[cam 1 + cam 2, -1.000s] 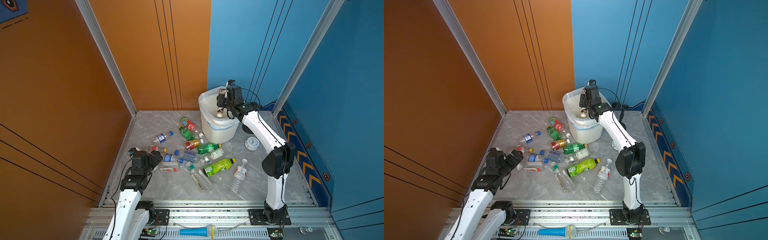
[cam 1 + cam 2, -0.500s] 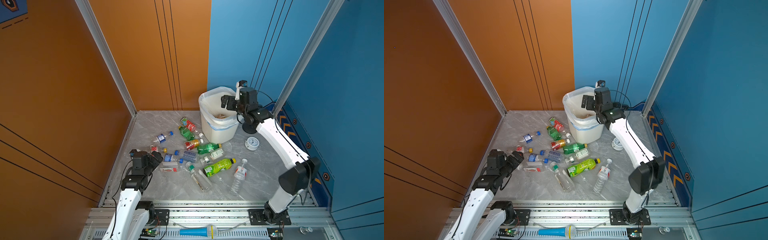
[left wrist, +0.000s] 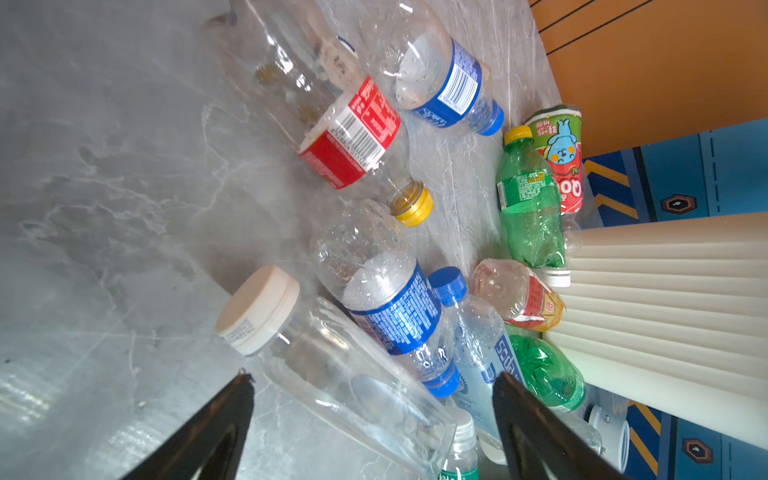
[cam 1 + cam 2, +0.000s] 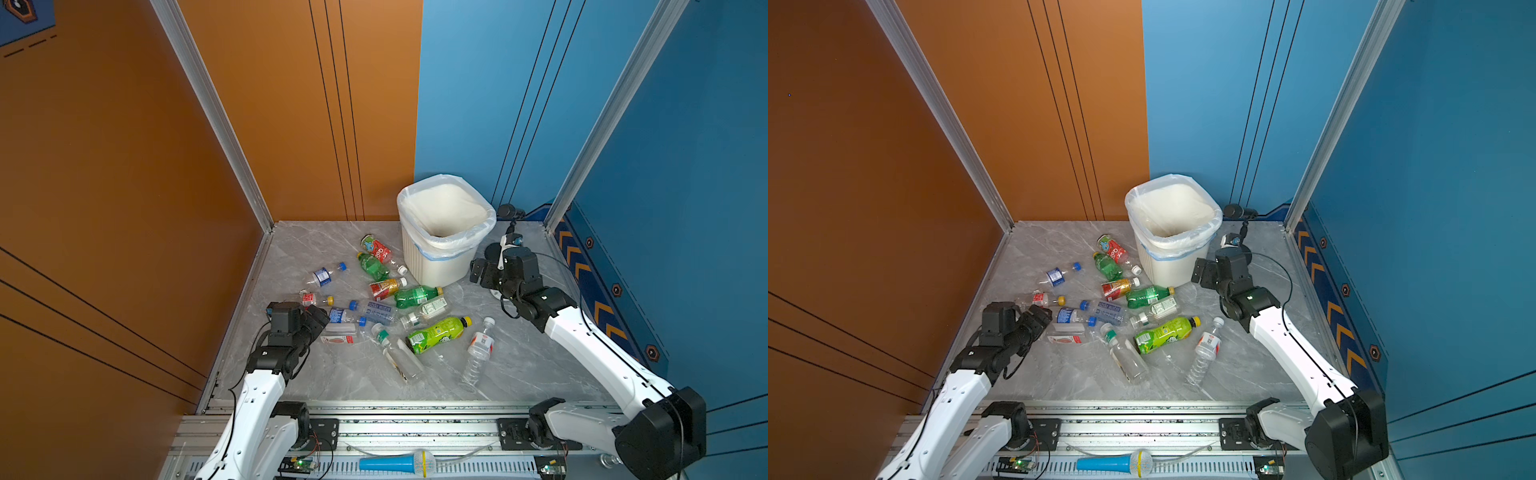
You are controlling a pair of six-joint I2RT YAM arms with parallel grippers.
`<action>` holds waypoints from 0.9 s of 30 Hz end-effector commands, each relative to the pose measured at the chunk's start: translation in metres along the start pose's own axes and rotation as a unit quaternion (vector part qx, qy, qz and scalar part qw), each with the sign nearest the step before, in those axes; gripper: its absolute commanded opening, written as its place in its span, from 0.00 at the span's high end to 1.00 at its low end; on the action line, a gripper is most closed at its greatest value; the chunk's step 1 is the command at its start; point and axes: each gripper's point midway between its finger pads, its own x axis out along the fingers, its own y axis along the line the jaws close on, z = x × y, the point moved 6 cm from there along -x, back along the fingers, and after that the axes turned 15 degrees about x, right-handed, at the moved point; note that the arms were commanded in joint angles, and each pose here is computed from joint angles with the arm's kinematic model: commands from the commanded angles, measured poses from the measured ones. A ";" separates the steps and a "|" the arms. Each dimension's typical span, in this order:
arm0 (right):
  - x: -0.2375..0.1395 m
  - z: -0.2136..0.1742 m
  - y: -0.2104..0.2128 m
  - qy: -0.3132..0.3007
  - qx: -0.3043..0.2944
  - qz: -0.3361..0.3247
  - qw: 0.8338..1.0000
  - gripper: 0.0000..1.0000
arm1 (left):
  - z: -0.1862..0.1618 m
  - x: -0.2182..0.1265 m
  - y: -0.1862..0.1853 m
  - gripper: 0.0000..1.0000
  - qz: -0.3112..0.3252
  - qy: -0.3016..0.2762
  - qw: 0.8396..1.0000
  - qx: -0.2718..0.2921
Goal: Put the plastic bottles in the bin
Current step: 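Withdraw the right gripper from the bin while the left gripper grasps a clear white-capped bottle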
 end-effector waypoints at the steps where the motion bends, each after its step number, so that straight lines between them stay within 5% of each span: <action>1: -0.004 0.009 0.003 -0.019 0.014 0.004 1.000 0.00 | -0.014 0.004 -0.001 0.11 0.011 0.027 0.999 -0.017; 27: -0.002 0.009 -0.008 -0.017 0.017 -0.008 1.000 0.00 | -0.049 0.039 -0.008 0.11 0.048 0.061 0.996 -0.042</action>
